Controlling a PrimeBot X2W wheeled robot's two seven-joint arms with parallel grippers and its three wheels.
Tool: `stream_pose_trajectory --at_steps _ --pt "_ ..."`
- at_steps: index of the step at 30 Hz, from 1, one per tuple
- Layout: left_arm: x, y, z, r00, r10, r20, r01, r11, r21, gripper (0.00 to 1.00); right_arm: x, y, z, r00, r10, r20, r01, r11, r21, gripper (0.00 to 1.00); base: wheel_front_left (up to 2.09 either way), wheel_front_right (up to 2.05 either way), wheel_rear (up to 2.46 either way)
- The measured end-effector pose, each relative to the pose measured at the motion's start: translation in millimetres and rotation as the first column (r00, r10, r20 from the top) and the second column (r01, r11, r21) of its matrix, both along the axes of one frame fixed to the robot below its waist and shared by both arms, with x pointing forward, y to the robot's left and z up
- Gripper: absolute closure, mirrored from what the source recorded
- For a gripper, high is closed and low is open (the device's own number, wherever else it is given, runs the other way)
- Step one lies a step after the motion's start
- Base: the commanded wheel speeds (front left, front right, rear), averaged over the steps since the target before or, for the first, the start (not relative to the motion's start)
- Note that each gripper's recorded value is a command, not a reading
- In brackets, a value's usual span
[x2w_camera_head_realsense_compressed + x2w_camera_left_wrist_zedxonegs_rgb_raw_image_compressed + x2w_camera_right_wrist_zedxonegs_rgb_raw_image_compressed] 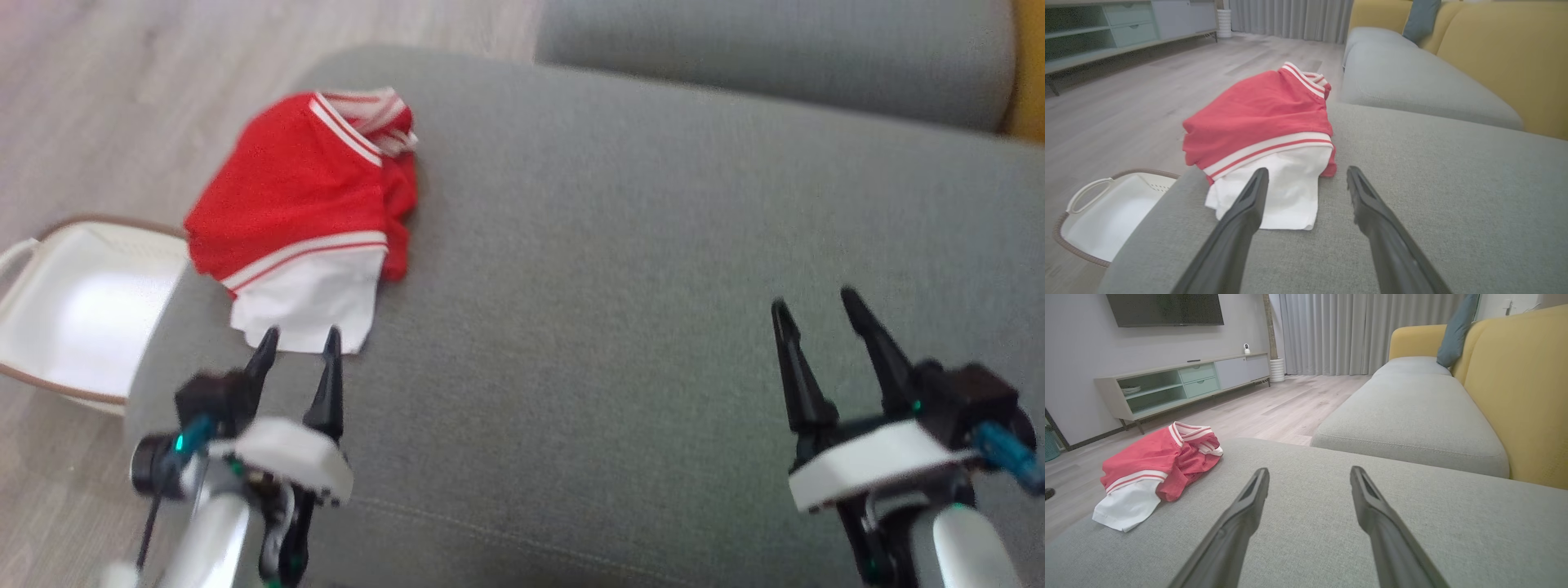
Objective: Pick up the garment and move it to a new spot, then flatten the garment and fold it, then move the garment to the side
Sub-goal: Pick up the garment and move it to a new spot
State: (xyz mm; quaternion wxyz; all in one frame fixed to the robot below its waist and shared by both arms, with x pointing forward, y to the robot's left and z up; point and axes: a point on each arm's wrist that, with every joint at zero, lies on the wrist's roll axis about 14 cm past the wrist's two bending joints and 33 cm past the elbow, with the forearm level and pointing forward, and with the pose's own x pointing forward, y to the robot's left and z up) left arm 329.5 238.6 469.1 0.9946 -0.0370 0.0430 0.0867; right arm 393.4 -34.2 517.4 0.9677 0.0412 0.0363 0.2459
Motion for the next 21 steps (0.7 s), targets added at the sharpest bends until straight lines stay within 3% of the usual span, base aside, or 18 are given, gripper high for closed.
stream_pose_trajectory --at_steps 6,13,17,18,19,20,21 --pt "44.5 -8.8 -43.4 0.979 -0.061 -0.197 0.043 0.994 -0.096 0.00 23.9 -13.1 -13.6 0.999 -0.032 -0.031 0.032 0.999 -0.002 0.00 0.00 0.00 0.00" --pt "65.3 -8.9 -112.6 0.878 -0.081 -0.471 -0.003 0.985 -0.175 0.00 37.9 -42.9 -42.9 0.988 -0.116 -0.102 0.116 0.993 -0.006 0.00 0.00 0.00 0.00" --pt "81.8 -4.8 -122.4 0.849 -0.081 -0.521 -0.024 0.981 -0.192 0.02 39.4 -56.1 -54.0 0.980 -0.152 -0.127 0.151 0.988 -0.015 0.00 0.00 0.00 0.00" --pt "86.3 -3.6 -122.5 0.846 -0.077 -0.528 -0.031 0.981 -0.193 0.51 38.9 -58.6 -56.7 0.978 -0.158 -0.135 0.157 0.987 -0.017 0.00 0.00 0.00 0.00" --pt "89.2 -2.3 -122.2 0.842 -0.075 -0.534 -0.031 0.982 -0.188 0.81 38.6 -60.3 -58.0 0.977 -0.162 -0.138 0.161 0.987 -0.020 0.00 0.00 0.00 0.00" --pt "90.1 -0.3 -121.1 0.844 -0.072 -0.532 -0.032 0.982 -0.184 1.00 38.5 -60.9 -58.0 0.977 -0.164 -0.139 0.163 0.986 -0.020 0.00 0.00 0.00 0.00" --pt "89.6 1.2 -120.2 0.844 -0.069 -0.532 -0.032 0.984 -0.178 1.00 38.5 -61.4 -57.3 0.977 -0.166 -0.137 0.165 0.986 -0.021 0.00 0.00 0.00 0.00"
